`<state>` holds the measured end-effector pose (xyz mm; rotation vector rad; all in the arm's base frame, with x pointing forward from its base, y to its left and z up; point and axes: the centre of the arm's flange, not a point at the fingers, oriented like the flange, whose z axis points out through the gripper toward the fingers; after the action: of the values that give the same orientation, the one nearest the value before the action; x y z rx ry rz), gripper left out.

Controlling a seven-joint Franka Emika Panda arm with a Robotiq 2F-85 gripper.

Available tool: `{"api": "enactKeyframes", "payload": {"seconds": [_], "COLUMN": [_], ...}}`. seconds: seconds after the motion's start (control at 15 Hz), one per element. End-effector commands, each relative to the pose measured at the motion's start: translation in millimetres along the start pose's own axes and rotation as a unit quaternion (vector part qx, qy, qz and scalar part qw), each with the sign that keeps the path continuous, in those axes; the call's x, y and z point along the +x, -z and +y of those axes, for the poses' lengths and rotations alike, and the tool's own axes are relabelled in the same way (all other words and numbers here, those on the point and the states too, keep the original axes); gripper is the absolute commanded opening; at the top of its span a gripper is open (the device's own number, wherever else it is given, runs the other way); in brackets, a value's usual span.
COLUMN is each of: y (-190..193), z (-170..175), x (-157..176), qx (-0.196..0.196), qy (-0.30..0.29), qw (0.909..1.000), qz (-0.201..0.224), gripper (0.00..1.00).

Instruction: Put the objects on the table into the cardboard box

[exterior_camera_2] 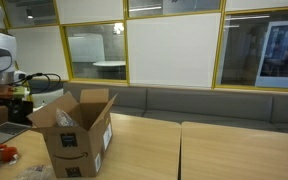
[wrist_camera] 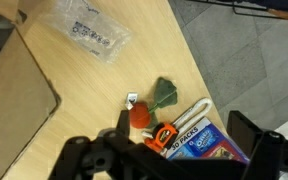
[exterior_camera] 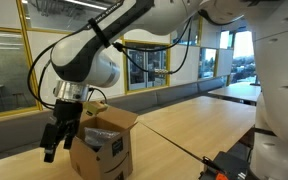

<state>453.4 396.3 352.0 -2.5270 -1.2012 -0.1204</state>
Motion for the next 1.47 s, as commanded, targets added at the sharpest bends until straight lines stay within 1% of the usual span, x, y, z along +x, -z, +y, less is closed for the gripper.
{"api": "enactKeyframes", "payload": {"seconds": [0.0,0.33,0.73,0.8,1.0,1.13,1.4], "y": [-30.9,-82.3,-119.2,-124.6,-138.9,-146.0,-153.6], "z": [-1.7,8.4,15.0,15.1,23.4,33.2,52.7], "x": [-0.8,-3.3,-3.8,-5.4,-16.0,-22.9,-31.8], "qx": [0.007,0.026,0.001,-0.009,-0.06,-0.095,-0.15], "qy": [-0.026,-0.065,-0.114,-0.118,-0.126,-0.133,-0.143], "qw": [0.9996,0.997,0.9927,0.9921,0.9892,0.9855,0.9765], "qz": [-0.002,-0.032,-0.04,-0.04,-0.045,-0.047,-0.058], "gripper": [1.0,1.0,1.0,1.0,1.0,1.0,1.0]}}
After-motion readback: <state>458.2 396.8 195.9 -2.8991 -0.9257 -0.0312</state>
